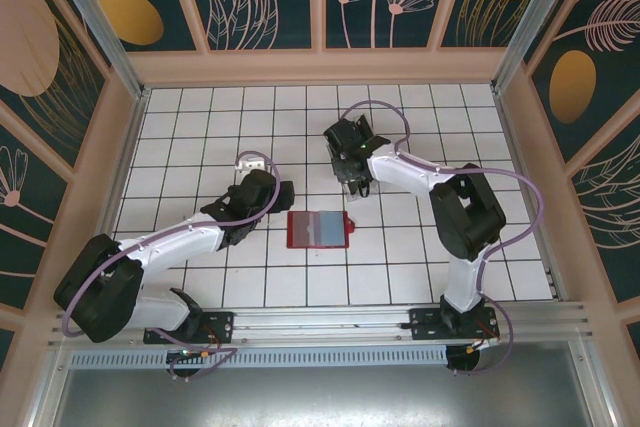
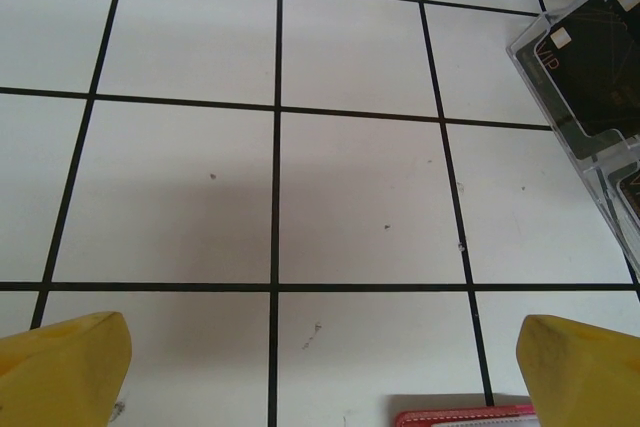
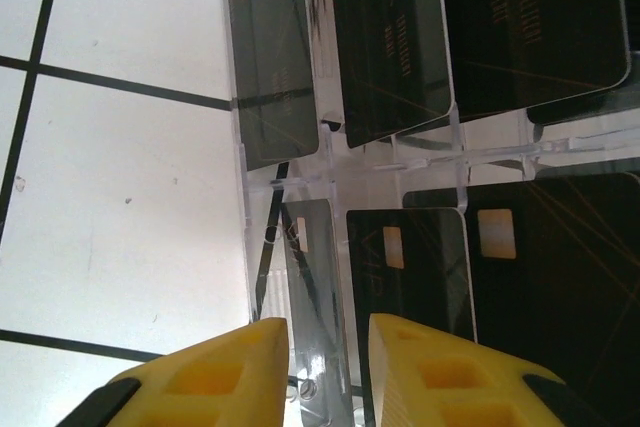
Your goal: Put the credit cards into the card holder
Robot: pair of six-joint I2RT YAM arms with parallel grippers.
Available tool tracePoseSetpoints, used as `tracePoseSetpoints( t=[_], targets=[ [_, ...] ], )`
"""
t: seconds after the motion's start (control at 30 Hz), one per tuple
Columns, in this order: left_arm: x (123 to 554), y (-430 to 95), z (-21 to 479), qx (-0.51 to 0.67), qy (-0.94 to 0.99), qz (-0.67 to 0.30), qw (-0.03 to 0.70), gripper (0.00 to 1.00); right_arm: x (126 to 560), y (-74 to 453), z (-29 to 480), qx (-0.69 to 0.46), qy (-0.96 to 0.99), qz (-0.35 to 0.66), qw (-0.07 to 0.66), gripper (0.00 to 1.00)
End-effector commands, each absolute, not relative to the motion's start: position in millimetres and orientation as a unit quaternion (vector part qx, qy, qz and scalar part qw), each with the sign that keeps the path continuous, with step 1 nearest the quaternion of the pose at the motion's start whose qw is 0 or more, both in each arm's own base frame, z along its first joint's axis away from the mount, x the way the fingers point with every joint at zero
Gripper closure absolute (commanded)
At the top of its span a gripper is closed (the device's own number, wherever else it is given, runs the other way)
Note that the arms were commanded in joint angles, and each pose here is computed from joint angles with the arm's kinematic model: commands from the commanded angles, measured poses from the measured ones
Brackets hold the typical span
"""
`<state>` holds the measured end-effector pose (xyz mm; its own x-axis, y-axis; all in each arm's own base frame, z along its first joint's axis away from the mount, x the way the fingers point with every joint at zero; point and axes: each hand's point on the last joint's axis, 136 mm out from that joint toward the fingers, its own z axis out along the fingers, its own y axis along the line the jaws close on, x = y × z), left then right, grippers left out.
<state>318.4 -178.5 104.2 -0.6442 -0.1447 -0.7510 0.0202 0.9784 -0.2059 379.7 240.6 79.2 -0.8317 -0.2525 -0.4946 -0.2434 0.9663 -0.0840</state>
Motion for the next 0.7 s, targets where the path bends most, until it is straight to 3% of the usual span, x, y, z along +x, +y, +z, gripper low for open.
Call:
tracePoseSetpoints(
  t=[0.0,0.67],
  targets=[
    [319.2,-177.4,108.4,-0.035,0.898,-0.104,0.425,0.01,380.3,234.2,72.4,-0.136,0.958,-0.037,0.248,0.73],
    [318.4,-180.5,100.0,-0.039,0.900,-0.113,0.418,0.02,370.0,240.8,61.0,-0.160,0.955,-0.066,0.241,0.75]
  ],
)
